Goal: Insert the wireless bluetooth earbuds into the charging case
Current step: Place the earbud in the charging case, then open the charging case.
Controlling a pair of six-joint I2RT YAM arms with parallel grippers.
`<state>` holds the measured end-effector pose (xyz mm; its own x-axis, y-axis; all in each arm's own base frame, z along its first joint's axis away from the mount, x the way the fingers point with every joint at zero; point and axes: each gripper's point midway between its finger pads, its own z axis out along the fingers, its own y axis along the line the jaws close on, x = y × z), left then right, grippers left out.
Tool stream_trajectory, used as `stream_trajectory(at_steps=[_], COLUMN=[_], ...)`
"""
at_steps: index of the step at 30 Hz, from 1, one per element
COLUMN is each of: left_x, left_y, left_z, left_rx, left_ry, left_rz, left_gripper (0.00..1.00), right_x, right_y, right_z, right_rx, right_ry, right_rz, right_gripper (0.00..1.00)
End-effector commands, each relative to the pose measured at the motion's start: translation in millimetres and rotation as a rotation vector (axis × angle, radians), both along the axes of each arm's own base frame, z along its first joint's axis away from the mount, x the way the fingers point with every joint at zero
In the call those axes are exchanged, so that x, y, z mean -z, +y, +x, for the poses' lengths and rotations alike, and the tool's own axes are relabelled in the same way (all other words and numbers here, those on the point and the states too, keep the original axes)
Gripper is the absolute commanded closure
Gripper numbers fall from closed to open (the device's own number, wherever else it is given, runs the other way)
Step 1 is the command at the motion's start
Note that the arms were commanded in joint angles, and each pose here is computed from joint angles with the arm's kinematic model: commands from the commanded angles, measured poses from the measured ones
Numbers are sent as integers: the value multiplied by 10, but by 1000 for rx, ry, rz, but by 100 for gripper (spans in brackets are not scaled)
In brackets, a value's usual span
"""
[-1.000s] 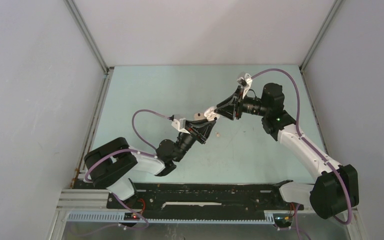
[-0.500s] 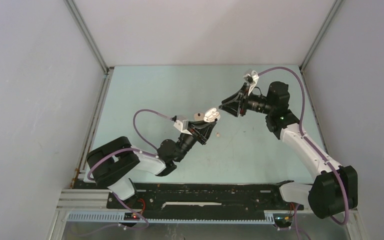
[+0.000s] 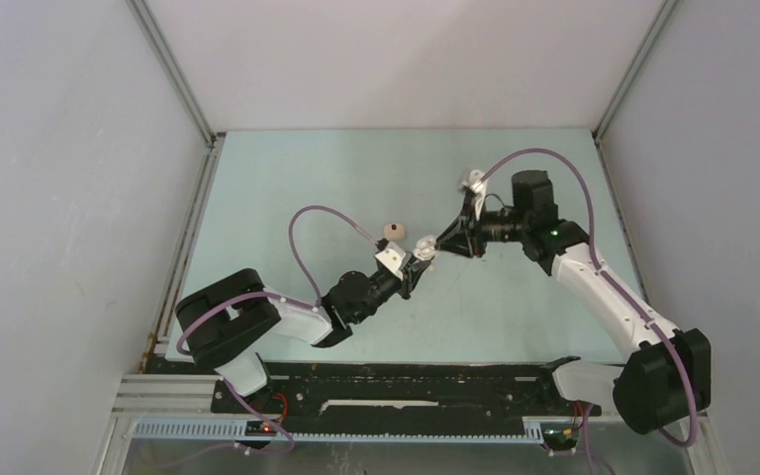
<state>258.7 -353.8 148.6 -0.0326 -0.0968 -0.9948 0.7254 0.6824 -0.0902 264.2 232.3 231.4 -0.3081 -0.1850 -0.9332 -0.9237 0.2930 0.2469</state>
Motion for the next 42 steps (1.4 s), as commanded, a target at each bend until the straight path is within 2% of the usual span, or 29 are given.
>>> stream_trajectory(at_steps=[1,7,15,20,26,29,33,40,42], left_x=[-82,-67,48,277,486,636,682,694,691], left_y=[-108,-94,-201,-201,-7,52,148,368,412], left_z=[-141,-241,-278,-223,-178,-141,-74,13,16], left_rx=[118,159,165,111,48,34,-18,-86,-104], left_ry=[-139,-167,-170,-129,-46,0,-21,-55,-53], left_rz=[84,70,169,398,547,721,980,1180,1184], left_gripper=[100,100,100,100,100,100,100,100,100], right_x=[204,376,387,317,320,502,719,792,813], right_y=[1,-19,151,107,-492,-702,-763,-755,-760], right_z=[-432,-567,-413,-294,96,199,208,225,227], right_rx=[-193,-221,-173,-122,71,138,145,138,139], right_ry=[-77,48,118,91,215,319,412,437,441], right_rz=[-165,-186,-148,-138,-59,-55,-64,-60,-64], right_gripper=[81,82,71,70,70,70,70,69,69])
